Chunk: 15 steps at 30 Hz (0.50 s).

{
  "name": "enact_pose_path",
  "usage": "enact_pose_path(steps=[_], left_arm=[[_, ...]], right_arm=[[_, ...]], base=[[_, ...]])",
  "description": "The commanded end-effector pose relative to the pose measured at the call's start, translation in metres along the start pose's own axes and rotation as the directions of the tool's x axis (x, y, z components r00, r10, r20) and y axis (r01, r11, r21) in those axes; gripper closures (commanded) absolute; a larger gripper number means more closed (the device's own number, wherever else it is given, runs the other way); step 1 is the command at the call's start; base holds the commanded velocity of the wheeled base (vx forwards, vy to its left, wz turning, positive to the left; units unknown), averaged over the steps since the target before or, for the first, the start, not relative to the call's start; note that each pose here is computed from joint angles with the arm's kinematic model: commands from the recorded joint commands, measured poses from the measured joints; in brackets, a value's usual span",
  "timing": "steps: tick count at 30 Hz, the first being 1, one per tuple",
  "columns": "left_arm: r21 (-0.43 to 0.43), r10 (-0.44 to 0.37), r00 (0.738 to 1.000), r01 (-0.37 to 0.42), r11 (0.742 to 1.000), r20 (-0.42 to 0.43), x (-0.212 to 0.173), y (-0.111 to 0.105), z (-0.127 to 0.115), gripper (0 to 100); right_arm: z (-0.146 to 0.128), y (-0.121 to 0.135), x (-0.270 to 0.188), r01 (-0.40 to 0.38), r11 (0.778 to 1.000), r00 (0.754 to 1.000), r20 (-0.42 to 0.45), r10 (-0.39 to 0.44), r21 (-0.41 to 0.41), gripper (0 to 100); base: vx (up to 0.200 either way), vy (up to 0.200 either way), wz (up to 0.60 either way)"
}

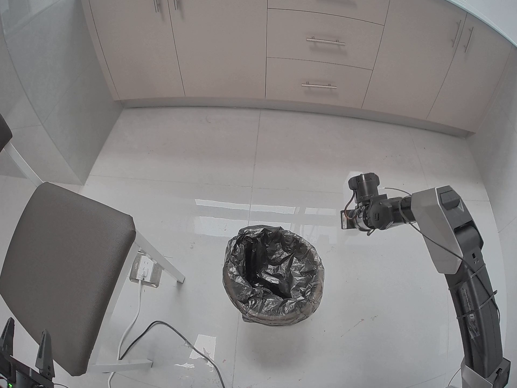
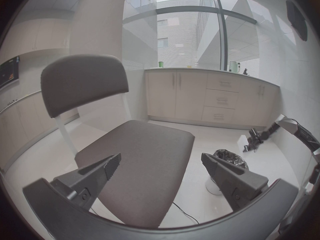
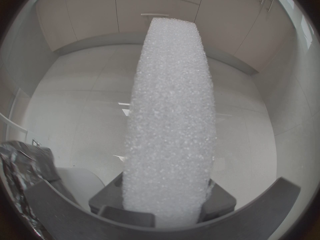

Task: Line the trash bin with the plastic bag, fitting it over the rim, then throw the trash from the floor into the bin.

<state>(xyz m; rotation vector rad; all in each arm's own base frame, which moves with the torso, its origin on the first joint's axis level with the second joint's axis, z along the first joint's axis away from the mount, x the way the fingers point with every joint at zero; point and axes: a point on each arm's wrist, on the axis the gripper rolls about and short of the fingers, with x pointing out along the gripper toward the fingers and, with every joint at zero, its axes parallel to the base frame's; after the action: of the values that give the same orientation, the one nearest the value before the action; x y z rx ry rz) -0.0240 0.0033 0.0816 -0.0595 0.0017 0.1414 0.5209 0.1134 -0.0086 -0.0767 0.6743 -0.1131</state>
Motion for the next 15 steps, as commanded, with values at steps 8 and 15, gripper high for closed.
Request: enact_pose_path(steps=[8,15], left_arm=[[0.002,-0.082,0.997,0.082,0.997,0.004,-0.001,-0.002,-0.001,0],[-0.022,-0.074,0.997,0.075,0.997,0.009,-0.001,-0.001,0.000,0]], right_arm=[[0.075,0.053,-0.177,-0.148,0.980,0.989,-0.039,0.144,-0.137,100],[0.056,0.098,-0.237,-0.234,0.940,0.969,-0.140,0.205,-0.246,100]], base=[[0.000,0.000,0.00],[0.000,0.000,0.00]])
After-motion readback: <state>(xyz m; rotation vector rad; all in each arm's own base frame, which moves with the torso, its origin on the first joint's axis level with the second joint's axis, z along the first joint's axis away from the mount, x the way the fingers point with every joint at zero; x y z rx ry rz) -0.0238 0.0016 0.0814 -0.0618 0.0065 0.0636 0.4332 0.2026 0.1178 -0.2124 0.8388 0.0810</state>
